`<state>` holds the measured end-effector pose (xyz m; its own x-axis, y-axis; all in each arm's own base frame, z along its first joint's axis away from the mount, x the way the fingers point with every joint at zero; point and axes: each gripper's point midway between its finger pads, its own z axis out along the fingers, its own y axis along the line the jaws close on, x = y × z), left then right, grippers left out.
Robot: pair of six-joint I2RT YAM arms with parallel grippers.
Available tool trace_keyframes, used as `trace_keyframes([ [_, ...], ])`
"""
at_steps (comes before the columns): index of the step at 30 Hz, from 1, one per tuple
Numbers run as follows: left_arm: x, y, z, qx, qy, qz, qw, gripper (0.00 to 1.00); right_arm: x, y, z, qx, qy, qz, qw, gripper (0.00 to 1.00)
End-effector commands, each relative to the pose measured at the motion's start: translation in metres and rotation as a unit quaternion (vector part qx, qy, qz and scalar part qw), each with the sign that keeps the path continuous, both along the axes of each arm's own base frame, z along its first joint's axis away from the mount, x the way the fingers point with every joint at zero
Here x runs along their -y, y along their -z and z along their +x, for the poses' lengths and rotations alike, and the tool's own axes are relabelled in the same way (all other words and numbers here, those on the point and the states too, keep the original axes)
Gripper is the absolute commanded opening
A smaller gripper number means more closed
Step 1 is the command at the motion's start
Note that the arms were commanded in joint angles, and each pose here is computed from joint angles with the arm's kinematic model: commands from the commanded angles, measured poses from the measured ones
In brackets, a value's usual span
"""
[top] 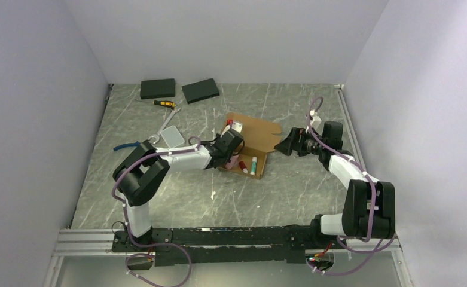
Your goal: Fold the paper box
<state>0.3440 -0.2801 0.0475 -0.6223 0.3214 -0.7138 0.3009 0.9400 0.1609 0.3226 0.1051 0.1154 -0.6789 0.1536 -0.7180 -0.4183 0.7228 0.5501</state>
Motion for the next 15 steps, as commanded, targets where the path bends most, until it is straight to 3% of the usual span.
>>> trace_keyframes([
  [1, -0.020, -0.012, 0.002, 0.035, -0.003, 0.044, 0.998, 0.00, -0.002, -0.015, 0.017, 0.028, 0.026, 0.044, 0.998, 1.00],
  [11, -0.015, -0.011, -0.011, 0.020, 0.006, 0.001, 1.000, 0.00, -0.009, 0.005, 0.036, -0.027, 0.059, 0.112, 0.992, 0.96],
  [15, -0.012, -0.008, -0.014, 0.017, 0.007, -0.016, 1.000, 0.00, -0.018, 0.015, 0.049, -0.066, 0.054, 0.141, 0.986, 0.89],
])
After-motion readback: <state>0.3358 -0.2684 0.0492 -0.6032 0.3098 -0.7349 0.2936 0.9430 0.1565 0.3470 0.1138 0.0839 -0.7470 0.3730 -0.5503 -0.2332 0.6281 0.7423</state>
